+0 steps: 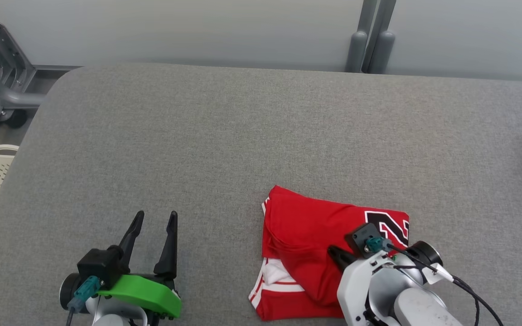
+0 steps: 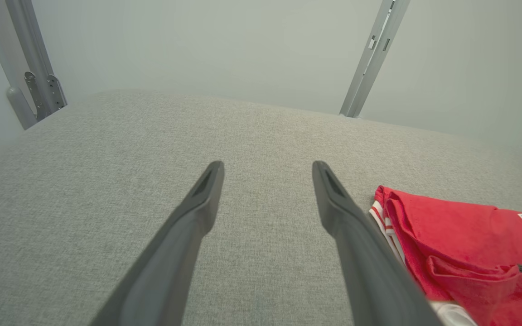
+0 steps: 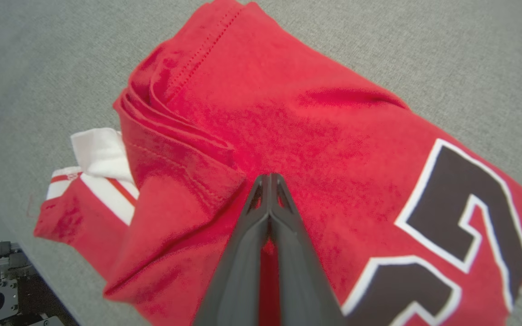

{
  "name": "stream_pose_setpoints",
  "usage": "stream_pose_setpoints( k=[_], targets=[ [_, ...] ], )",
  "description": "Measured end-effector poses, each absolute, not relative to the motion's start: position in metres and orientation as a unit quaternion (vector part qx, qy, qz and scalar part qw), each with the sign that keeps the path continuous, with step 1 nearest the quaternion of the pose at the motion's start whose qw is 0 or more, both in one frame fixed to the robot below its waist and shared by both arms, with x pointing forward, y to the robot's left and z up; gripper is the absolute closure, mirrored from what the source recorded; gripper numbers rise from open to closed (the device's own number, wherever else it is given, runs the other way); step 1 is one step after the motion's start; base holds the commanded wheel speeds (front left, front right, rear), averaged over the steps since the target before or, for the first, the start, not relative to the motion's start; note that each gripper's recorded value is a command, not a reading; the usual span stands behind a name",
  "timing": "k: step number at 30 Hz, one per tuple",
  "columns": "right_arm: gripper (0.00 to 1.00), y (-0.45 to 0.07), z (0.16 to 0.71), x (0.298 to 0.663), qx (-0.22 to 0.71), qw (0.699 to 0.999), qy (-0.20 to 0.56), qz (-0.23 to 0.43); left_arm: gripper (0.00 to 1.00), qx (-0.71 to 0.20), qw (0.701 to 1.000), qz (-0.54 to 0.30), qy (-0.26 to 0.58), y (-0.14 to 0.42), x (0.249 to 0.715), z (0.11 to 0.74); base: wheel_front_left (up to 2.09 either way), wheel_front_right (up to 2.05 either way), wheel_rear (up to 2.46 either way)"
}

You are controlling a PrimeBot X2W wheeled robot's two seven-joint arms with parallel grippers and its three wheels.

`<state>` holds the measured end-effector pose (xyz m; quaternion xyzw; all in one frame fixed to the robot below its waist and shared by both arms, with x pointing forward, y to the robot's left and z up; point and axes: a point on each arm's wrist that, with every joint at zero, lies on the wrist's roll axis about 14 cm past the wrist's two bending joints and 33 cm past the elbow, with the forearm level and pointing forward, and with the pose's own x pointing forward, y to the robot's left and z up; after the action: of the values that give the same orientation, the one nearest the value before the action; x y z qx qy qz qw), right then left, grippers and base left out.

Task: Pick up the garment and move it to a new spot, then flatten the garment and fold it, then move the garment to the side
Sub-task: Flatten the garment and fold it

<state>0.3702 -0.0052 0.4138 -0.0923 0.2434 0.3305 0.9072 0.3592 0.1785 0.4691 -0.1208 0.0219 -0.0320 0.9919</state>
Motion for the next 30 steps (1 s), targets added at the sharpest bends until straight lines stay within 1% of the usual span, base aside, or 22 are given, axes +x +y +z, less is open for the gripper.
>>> stream_pose_setpoints(
  k=[4, 12, 23, 26, 29, 30],
  targets=[
    [1.00, 0.014, 0.411, 0.364, -0.083, 0.898, 0.247, 0.354, 0.00, -0.121, 0.992, -0.029, 0.023, 0.181, 0.359, 0.468, 0.00, 0.00, 0.00],
    [1.00, 0.055, 0.411, 0.335, -0.080, 0.868, 0.255, 0.420, 0.00, -0.121, 0.992, -0.023, 0.025, 0.184, 0.358, 0.467, 0.00, 0.00, 0.00],
    [1.00, 0.078, 0.398, 0.309, -0.098, 0.838, 0.273, 0.463, 0.00, -0.124, 0.992, -0.022, 0.025, 0.183, 0.358, 0.466, 0.00, 0.00, 0.00],
    [1.00, 0.082, 0.402, 0.309, -0.090, 0.838, 0.267, 0.467, 0.00, -0.124, 0.992, -0.020, 0.024, 0.184, 0.358, 0.467, 0.00, 0.00, 0.00],
    [1.00, 0.084, 0.421, 0.325, -0.077, 0.852, 0.238, 0.460, 0.00, -0.124, 0.992, -0.017, 0.022, 0.187, 0.359, 0.468, 0.00, 0.00, 0.00],
    [0.87, 0.085, 0.430, 0.331, -0.071, 0.858, 0.226, 0.456, 0.00, -0.124, 0.992, -0.016, 0.020, 0.187, 0.359, 0.469, 0.00, 0.00, 0.00]
  ],
)
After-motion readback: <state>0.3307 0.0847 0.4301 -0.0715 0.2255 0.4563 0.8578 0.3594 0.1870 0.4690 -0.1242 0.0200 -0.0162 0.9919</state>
